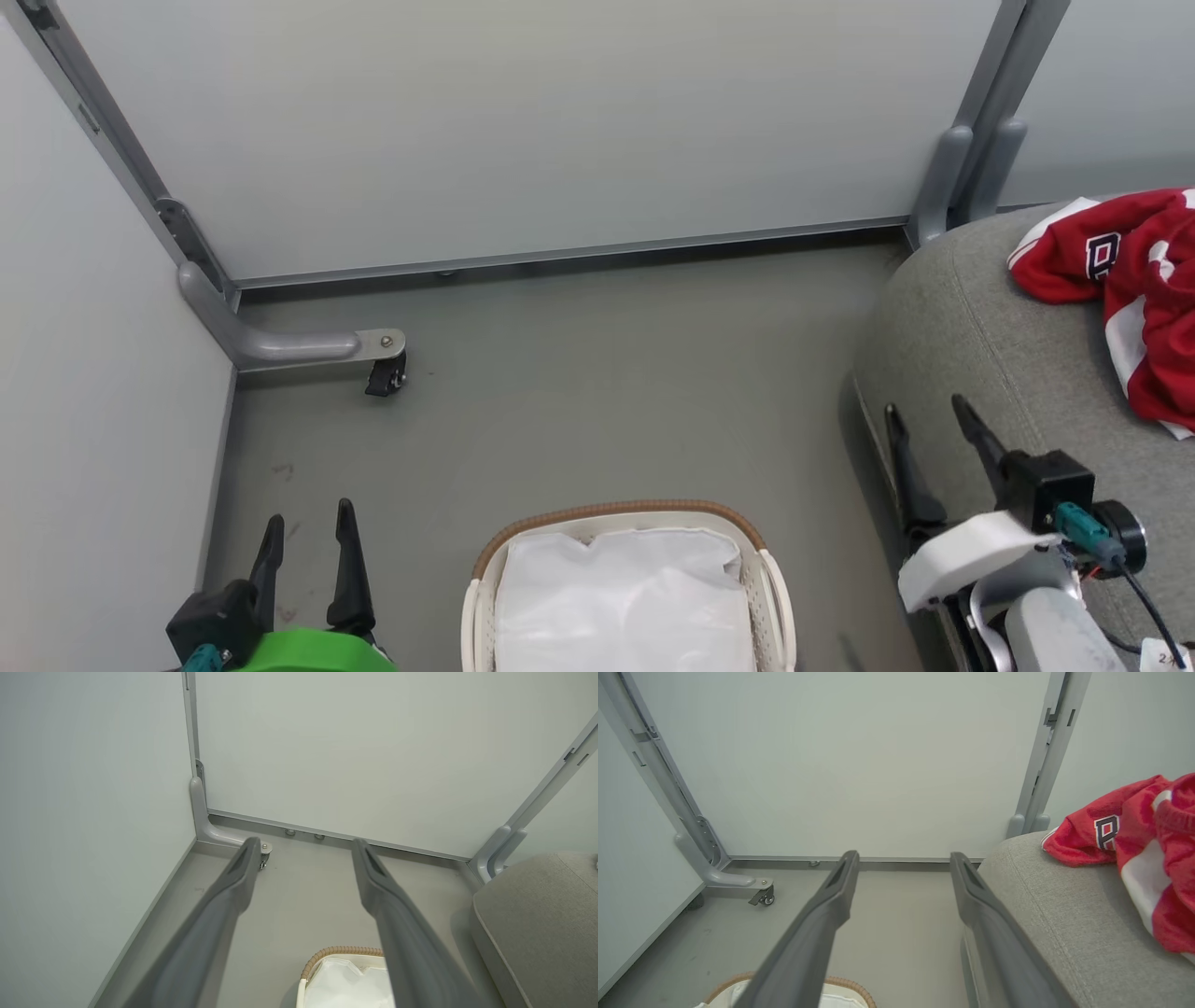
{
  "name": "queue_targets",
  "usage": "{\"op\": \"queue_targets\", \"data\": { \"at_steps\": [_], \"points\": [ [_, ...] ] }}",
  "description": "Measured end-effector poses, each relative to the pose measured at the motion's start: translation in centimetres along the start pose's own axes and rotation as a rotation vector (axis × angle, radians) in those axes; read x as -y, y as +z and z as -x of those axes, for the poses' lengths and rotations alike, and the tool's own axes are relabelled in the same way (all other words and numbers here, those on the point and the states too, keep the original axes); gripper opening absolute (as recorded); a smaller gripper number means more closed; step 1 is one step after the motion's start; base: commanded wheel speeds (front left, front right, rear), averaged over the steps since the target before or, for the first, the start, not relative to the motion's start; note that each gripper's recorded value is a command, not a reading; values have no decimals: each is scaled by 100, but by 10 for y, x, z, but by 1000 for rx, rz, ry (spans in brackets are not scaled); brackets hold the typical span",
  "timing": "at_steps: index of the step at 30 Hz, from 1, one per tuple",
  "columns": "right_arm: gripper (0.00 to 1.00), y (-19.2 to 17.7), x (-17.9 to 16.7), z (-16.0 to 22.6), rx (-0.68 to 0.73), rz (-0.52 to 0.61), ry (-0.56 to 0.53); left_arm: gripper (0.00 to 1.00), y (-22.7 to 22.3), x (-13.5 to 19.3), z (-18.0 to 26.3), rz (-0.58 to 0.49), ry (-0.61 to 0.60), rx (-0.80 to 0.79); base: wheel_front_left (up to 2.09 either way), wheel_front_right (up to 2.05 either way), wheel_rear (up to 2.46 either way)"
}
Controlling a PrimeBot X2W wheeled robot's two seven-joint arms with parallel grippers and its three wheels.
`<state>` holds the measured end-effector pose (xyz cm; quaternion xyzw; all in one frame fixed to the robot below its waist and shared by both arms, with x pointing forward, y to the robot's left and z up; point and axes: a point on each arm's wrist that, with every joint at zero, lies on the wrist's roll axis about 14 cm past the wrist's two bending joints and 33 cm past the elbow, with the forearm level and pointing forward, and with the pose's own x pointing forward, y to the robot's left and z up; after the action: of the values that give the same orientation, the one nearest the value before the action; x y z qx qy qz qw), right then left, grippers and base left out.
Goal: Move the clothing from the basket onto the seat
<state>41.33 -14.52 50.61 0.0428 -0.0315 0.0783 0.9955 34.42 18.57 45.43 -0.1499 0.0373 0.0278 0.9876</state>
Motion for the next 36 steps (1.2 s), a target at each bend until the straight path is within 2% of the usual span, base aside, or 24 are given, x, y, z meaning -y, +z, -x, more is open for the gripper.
{"op": "queue_targets", "data": {
  "at_steps": [3,8,30,31,36],
  "points": [
    [100,-6,-13,12,-16,-22,31,100,1,-1,7,5,3,7,0,0,0],
    [100,-19,-15,27,-51,-54,29,100,-1,5,12,12,-12,3,0,0,0],
    [100,-17,-18,32,-48,-54,36,100,-13,15,13,31,-41,-37,0,0,0],
    [0,-18,-18,33,-51,-55,35,0,-15,14,14,30,-39,-41,0,0,0],
    [0,-35,-17,40,-108,-81,20,0,-27,11,17,40,-26,-85,0,0,0]
  ]
}}
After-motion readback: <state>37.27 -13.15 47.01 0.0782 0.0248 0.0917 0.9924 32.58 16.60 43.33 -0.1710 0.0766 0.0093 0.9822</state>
